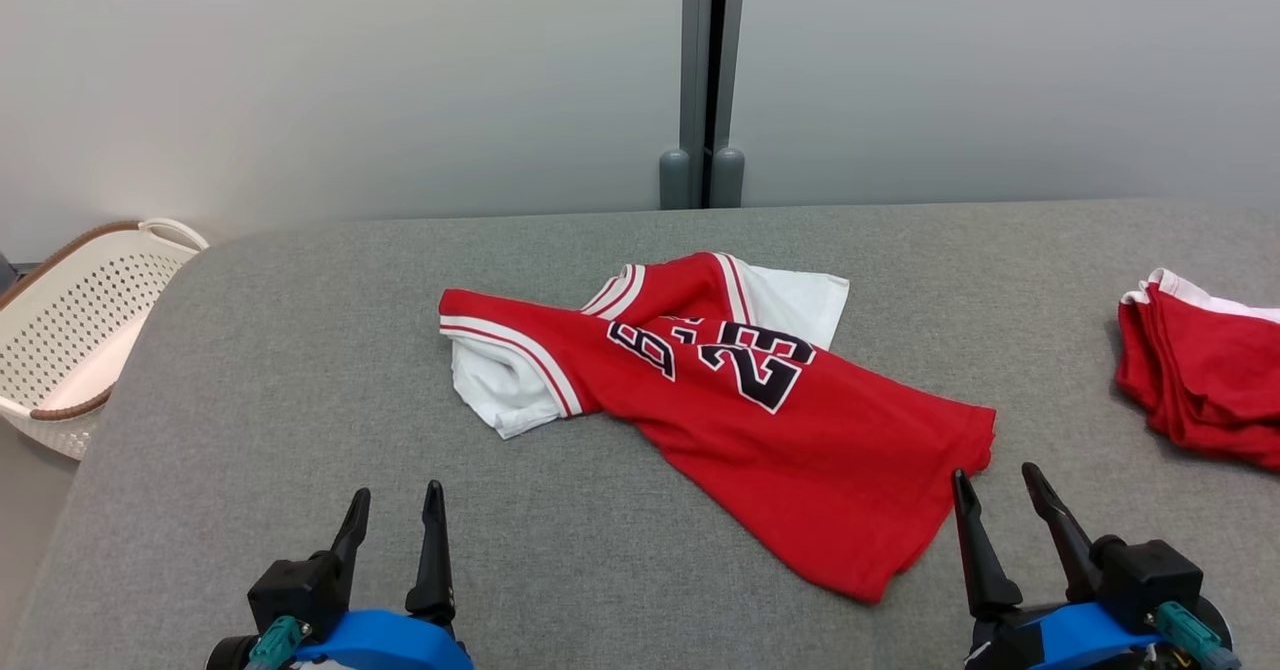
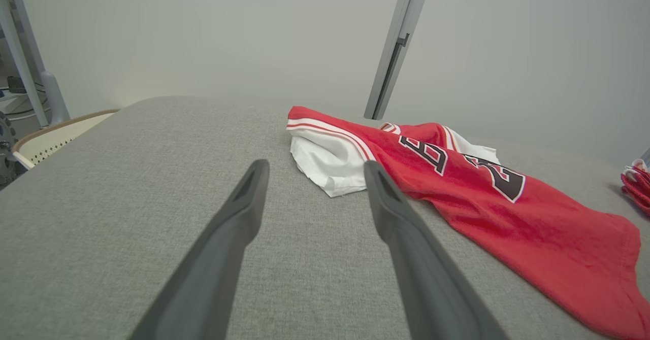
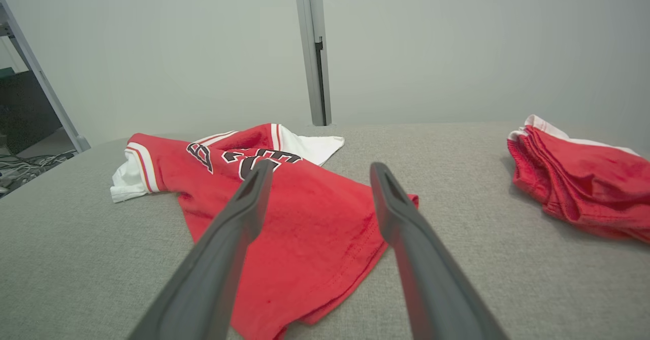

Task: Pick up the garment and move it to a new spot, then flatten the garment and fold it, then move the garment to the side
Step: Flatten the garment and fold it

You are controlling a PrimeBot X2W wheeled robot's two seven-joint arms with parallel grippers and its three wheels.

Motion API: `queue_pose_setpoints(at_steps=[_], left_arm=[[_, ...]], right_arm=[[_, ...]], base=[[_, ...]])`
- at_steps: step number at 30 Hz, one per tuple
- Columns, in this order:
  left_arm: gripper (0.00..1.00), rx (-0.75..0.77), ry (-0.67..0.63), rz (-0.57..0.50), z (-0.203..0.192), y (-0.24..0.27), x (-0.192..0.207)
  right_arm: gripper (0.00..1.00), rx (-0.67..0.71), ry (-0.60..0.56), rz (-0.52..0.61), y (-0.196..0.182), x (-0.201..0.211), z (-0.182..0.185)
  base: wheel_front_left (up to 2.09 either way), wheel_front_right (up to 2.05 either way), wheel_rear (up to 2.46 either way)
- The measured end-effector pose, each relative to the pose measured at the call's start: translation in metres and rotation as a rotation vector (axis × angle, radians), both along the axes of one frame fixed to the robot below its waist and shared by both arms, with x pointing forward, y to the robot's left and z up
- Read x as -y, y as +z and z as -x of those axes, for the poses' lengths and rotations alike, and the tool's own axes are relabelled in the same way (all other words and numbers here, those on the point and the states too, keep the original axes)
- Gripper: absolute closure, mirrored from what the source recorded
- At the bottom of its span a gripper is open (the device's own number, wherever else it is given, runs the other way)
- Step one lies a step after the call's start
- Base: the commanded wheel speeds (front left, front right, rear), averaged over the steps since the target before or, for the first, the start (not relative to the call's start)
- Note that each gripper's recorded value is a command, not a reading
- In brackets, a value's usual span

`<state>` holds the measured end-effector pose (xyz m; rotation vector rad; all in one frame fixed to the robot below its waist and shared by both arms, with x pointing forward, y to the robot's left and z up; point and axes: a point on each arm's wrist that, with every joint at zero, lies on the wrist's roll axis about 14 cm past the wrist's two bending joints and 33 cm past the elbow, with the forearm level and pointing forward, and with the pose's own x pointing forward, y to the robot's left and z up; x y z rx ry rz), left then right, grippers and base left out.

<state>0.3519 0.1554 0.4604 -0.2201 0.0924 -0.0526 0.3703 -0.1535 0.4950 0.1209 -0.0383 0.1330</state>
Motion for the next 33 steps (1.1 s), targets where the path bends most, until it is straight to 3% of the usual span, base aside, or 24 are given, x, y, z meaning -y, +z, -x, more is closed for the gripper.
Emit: queue_pose_setpoints(at_steps=[24, 33], left_arm=[[0.00, -0.011, -0.002, -0.001, 0.000, -0.004, 0.002], [0.00, -0.101, -0.122, -0.053, -0.030, -0.022, 0.024]], right_arm=[[0.00, -0.018, -0.005, 0.010, -0.006, 0.002, 0.002], [0.00, -0.050, -0.028, 0.023, -0.018, 0.010, -0.006]], base=[[0.00, 0.00, 0.00], [0.00, 0.00, 0.00]])
